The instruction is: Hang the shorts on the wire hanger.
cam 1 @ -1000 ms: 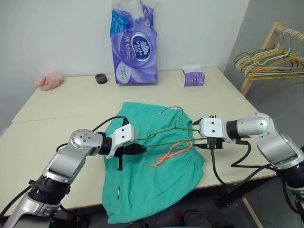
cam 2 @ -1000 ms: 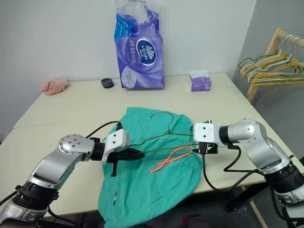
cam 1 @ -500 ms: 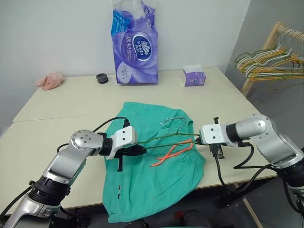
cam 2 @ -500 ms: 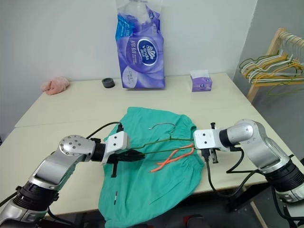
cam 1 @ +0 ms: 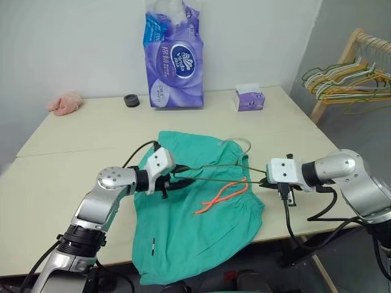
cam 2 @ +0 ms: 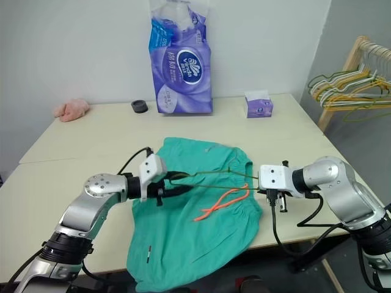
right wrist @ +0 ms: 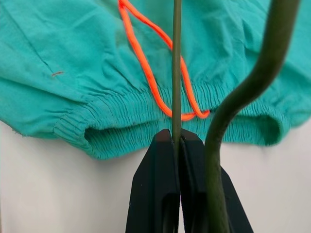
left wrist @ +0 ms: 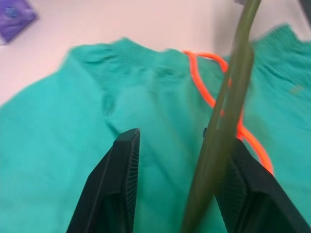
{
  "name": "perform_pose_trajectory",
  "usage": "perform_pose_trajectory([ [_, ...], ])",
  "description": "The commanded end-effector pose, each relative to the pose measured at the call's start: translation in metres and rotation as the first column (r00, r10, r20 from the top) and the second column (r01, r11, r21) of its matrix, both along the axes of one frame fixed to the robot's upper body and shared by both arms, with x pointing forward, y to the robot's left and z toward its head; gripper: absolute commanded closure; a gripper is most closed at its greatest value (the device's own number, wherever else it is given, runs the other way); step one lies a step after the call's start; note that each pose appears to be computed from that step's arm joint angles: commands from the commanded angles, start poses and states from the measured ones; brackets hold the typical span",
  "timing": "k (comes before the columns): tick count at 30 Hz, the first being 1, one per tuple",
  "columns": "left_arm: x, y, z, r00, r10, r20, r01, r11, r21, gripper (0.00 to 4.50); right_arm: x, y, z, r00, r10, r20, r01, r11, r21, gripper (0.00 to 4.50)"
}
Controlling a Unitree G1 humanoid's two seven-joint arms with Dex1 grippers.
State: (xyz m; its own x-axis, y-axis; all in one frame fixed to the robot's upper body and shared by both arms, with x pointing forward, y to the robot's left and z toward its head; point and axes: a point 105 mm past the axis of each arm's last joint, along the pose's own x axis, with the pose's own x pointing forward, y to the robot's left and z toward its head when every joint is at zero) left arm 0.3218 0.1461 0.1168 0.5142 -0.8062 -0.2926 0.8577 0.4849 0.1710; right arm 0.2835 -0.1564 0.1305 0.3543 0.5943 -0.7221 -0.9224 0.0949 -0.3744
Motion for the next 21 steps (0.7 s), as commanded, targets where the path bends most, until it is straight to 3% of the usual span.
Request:
perform_pose_trajectory([
  [1, 0.017, 0.044, 0.029, 0.980, 0.197, 0.007, -0.194, 0.972, -0.129, 2.45, -0.016, -0.011, -0.002, 0.990, -0.102, -0.099, 0.109, 0.991, 0.071, 4.50],
  [5, 0.010, 0.070, 0.018, 0.966, 0.239, -0.102, -0.252, 0.957, -0.144, 2.45, -0.029, -0.033, -0.016, 0.902, -0.329, -0.280, 0.387, 0.904, 0.184, 4.50],
  [12, -0.039, 0.049, 0.017, 0.971, -0.067, -0.230, 0.041, 0.992, -0.115, 2.45, -0.055, -0.062, -0.039, 0.678, -0.519, -0.521, 0.696, 0.681, 0.226, 4.50],
  [21, -0.027, 0.055, 0.018, 0.980, -0.030, -0.194, 0.019, 0.998, -0.058, 2.45, -0.068, -0.078, -0.064, 0.457, -0.600, -0.657, 0.851, 0.509, 0.127, 4.50],
])
